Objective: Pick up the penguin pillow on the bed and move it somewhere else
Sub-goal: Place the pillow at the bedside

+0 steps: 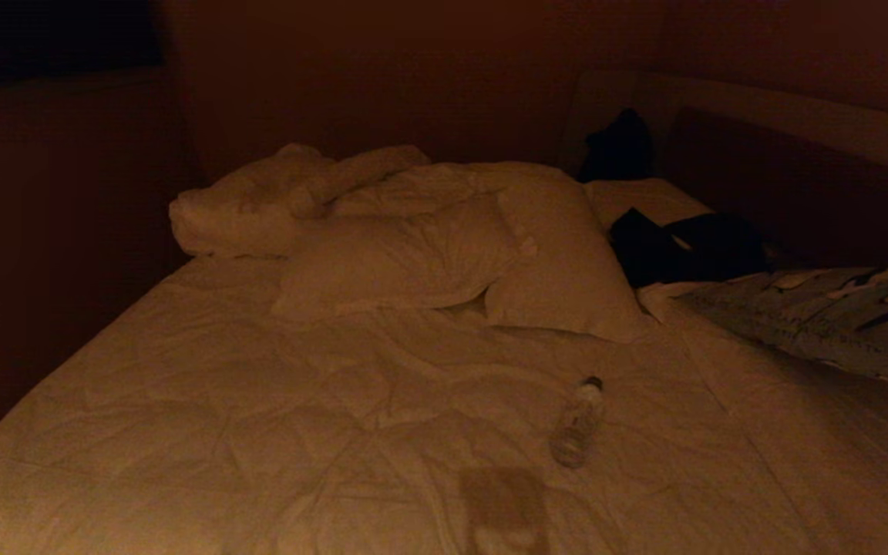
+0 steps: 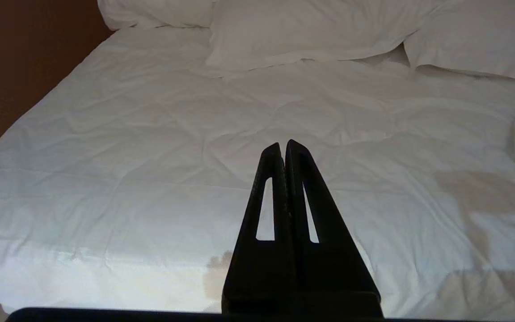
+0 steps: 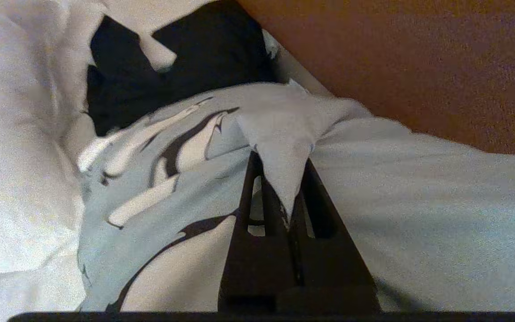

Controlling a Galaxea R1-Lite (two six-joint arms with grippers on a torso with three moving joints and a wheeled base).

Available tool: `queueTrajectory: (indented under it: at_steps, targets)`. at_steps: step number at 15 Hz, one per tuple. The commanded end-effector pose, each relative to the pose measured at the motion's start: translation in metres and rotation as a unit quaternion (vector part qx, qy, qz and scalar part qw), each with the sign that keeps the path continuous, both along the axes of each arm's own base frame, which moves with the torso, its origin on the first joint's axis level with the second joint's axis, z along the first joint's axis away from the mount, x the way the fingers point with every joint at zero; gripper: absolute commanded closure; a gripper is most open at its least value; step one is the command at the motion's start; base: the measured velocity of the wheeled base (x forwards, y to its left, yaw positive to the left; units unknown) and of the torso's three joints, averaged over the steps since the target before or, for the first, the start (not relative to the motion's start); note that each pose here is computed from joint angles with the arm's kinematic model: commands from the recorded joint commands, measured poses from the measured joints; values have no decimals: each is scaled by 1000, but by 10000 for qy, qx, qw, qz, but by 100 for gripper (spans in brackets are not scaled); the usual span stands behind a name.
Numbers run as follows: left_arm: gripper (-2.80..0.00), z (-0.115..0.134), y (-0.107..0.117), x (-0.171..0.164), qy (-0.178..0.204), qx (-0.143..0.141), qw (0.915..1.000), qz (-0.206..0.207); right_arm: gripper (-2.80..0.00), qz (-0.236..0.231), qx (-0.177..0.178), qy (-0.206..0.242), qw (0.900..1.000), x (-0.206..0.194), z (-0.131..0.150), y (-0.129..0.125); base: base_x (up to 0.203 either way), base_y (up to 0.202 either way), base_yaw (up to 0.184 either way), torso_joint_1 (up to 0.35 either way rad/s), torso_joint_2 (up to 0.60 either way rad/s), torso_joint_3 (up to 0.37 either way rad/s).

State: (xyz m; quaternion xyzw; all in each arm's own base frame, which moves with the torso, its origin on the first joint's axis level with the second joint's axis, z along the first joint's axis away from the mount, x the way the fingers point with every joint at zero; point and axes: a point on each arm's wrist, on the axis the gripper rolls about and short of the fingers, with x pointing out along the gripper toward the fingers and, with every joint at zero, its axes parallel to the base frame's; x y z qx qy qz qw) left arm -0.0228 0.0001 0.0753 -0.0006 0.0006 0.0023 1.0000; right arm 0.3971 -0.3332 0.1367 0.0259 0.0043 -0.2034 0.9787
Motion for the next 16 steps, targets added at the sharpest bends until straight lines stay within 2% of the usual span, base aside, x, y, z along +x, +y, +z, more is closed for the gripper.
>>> queueTrajectory:
  at_steps: [1, 5, 9, 11, 12, 15, 16]
  targets:
    - [0, 0, 0, 0, -5, -1, 10000, 7, 0, -133, 44, 117, 9998, -1, -14, -1, 0, 0, 0, 0, 0, 0]
    - [0, 0, 0, 0, -6, -1, 10000, 7, 0, -126, 168, 732, 9971, -19, -39, 9, 0, 0, 0, 0, 0, 0]
    - [0, 0, 0, 0, -6, -1, 10000, 7, 0, -138, 326, 1237, 9917, -46, -51, 22, 0, 0, 0, 0, 0, 0]
    - [0, 0, 0, 0, -6, -1, 10000, 2, 0, -91, 179, 1355, 9906, -53, -59, 23, 0, 0, 0, 0, 0, 0]
    - [0, 0, 0, 0, -5, -1, 10000, 7, -280, -87, 139, 1364, 9905, -53, -64, 23, 0, 0, 0, 0, 0, 0]
    - [0, 0, 0, 0, -6, -1, 10000, 0, -280, -137, 144, 1315, 9911, -60, -58, 25, 0, 0, 0, 0, 0, 0]
    - [0, 0, 0, 0, 1, -1, 10000, 1, -280, -175, 81, 1232, 9922, -67, -46, 26, 0, 0, 0, 0, 0, 0]
